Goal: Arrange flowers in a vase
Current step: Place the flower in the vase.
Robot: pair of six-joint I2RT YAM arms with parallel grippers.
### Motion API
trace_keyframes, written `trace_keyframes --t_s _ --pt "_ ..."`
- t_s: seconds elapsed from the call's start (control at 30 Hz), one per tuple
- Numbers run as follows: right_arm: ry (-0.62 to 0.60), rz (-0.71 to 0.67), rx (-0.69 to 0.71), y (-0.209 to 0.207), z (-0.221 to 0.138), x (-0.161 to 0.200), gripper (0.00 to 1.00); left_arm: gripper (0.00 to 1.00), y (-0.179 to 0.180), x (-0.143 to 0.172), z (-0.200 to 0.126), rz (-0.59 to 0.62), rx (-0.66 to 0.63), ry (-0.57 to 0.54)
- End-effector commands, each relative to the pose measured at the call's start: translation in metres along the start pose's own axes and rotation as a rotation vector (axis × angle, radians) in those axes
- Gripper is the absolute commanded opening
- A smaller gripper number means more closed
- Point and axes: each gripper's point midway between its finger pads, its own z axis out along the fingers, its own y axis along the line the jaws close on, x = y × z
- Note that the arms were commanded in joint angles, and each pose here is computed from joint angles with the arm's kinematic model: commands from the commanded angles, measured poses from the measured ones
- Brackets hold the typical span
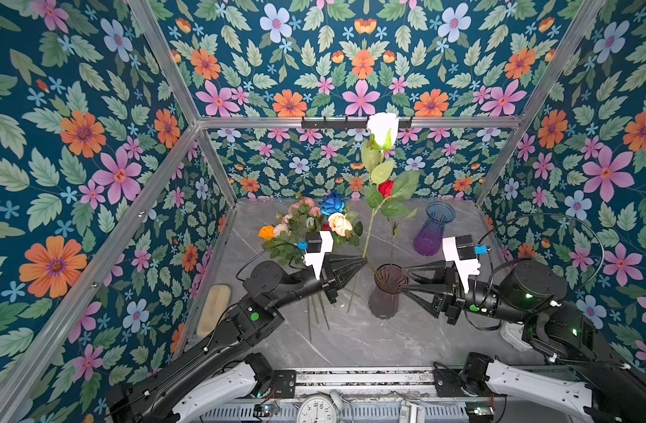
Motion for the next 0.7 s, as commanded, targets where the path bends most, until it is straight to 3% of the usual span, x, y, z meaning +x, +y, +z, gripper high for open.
trace_keyframes --t_s 0.0,0.2,0.47,0.67 --pt "-0.048 -0.016 0.031 -0.003 0.001 -0.016 0.49 0.00 -0.014 -0.008 0.008 0.019 0.068 -0.060" --pt "-0.076 -0.007 0.048 -0.007 0.007 -0.024 0.36 0.00 -0.034 0.011 0.029 0.000 0.140 -0.042" --pt "-0.090 0.017 0.024 -0.006 0.013 -0.023 0.33 0.00 -0.045 0.019 0.039 -0.022 0.195 -0.055" --pt "-0.100 0.016 0.025 -0.005 0.010 -0.025 0.00 0.00 -0.049 0.023 0.039 -0.028 0.209 -0.055"
